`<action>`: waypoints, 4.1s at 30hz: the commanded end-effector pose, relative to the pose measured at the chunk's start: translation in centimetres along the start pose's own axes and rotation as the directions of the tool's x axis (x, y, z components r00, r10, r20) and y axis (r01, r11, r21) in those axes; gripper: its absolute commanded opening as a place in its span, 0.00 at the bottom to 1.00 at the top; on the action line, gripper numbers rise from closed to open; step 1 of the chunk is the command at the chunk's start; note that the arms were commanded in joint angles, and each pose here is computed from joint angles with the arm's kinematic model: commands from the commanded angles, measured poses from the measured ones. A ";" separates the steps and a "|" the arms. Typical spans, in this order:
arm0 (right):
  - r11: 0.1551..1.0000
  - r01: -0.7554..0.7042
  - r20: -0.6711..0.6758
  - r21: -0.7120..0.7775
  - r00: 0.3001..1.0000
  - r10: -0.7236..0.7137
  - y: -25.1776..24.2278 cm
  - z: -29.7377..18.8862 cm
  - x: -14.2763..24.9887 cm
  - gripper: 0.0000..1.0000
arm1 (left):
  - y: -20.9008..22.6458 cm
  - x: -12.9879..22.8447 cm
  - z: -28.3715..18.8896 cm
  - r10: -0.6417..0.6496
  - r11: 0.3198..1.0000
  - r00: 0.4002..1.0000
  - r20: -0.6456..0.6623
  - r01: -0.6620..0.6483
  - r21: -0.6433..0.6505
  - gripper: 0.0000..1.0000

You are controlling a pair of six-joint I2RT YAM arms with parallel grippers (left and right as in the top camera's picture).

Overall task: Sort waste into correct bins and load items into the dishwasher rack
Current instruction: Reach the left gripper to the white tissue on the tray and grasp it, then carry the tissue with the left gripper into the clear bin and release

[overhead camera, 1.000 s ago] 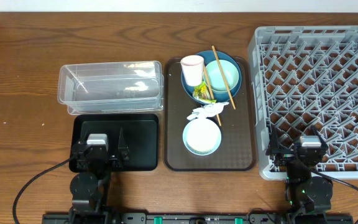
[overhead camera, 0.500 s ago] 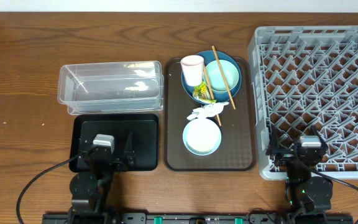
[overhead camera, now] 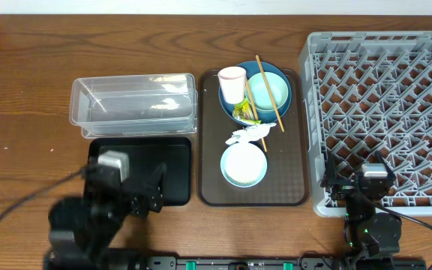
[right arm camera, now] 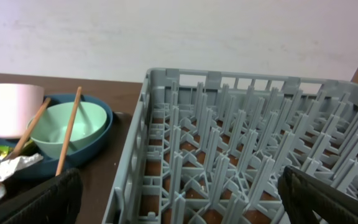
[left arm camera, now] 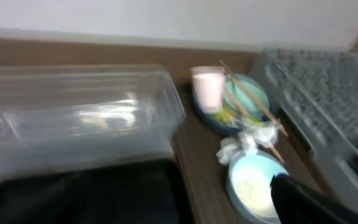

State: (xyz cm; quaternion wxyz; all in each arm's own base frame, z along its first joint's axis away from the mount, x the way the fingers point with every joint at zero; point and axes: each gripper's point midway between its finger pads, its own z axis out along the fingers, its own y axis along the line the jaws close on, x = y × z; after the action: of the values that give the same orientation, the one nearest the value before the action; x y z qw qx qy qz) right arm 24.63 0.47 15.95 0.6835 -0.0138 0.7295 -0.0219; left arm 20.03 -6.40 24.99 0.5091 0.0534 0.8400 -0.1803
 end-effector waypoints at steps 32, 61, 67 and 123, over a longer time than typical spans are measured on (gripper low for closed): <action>1.000 -0.014 -0.001 0.016 1.000 0.014 -0.3 0.0 0.1 0.99 | -8.7 3.5 12.2 -0.106 0.993 0.802 -0.587 0.113 -0.025 0.53; 1.000 -0.013 -0.001 0.016 1.000 0.013 -0.3 0.0 0.1 0.99 | -11.8 11.4 24.5 -0.041 0.998 0.799 -0.599 -0.002 -0.070 0.72; 1.000 -0.013 -0.001 0.016 1.000 0.013 -0.3 0.0 0.1 0.99 | -11.9 12.0 25.6 -0.041 0.998 0.805 -0.592 0.002 -0.066 0.72; 1.000 -0.013 -0.001 0.016 1.000 0.013 -0.3 0.0 0.1 0.99 | -11.3 12.2 26.2 -0.039 0.996 0.817 -0.575 -0.015 -0.089 0.06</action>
State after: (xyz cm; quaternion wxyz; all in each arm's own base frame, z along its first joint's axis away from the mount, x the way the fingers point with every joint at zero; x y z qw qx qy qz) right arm 24.63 0.47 15.95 0.6835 -0.0138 0.7295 -0.0219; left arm 32.73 -27.50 5.67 0.2205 0.0801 0.9641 -0.1242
